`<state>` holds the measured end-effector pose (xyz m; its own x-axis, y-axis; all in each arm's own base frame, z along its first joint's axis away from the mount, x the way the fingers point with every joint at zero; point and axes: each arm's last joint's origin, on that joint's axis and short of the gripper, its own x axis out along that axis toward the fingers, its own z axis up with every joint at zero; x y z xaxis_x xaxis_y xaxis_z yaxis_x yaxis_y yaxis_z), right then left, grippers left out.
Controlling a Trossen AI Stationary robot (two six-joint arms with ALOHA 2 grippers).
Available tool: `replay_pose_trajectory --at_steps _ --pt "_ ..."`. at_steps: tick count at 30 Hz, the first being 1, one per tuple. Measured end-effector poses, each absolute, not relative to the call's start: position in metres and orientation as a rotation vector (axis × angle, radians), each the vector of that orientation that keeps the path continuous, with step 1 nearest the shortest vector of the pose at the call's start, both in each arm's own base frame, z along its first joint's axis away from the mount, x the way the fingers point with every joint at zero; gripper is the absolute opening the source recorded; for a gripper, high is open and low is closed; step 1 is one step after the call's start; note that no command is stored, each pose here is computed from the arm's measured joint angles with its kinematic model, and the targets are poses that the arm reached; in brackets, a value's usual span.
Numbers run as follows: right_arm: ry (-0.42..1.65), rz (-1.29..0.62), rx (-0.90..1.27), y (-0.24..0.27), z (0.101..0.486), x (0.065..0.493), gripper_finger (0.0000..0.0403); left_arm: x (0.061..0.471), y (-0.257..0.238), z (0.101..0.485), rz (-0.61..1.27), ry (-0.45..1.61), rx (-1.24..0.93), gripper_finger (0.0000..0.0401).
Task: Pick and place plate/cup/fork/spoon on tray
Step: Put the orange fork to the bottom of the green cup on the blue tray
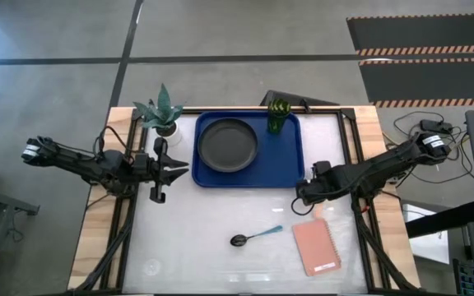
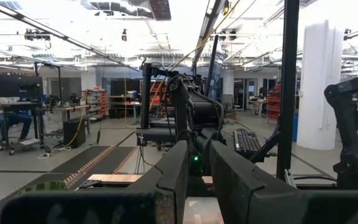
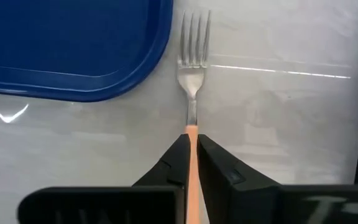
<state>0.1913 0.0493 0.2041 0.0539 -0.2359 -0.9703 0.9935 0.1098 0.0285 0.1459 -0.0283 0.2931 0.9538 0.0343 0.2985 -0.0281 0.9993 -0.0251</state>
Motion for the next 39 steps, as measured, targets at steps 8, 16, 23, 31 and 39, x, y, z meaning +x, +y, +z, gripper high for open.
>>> replay_pose_trajectory --at_steps 8,16,23,31,39 --pt "1.061 -1.218 0.963 0.049 0.203 0.191 0.0006 0.146 -0.028 0.293 0.032 -0.304 -0.021 0.0054" --pt "1.114 -1.241 0.955 0.051 0.185 0.195 0.0041 0.146 -0.028 0.293 0.032 -0.303 -0.02 0.0054" --pt "1.057 -1.254 0.911 0.049 0.173 0.192 0.0149 0.146 -0.028 0.293 0.032 -0.302 -0.02 0.0054" --pt "0.978 -1.204 0.902 0.046 0.147 0.188 0.0208 0.146 -0.028 0.293 0.032 -0.3 -0.02 0.0054" --pt "1.019 -1.23 0.842 0.044 0.127 0.18 0.0189 0.147 -0.029 0.292 0.031 -0.294 -0.018 0.0054"
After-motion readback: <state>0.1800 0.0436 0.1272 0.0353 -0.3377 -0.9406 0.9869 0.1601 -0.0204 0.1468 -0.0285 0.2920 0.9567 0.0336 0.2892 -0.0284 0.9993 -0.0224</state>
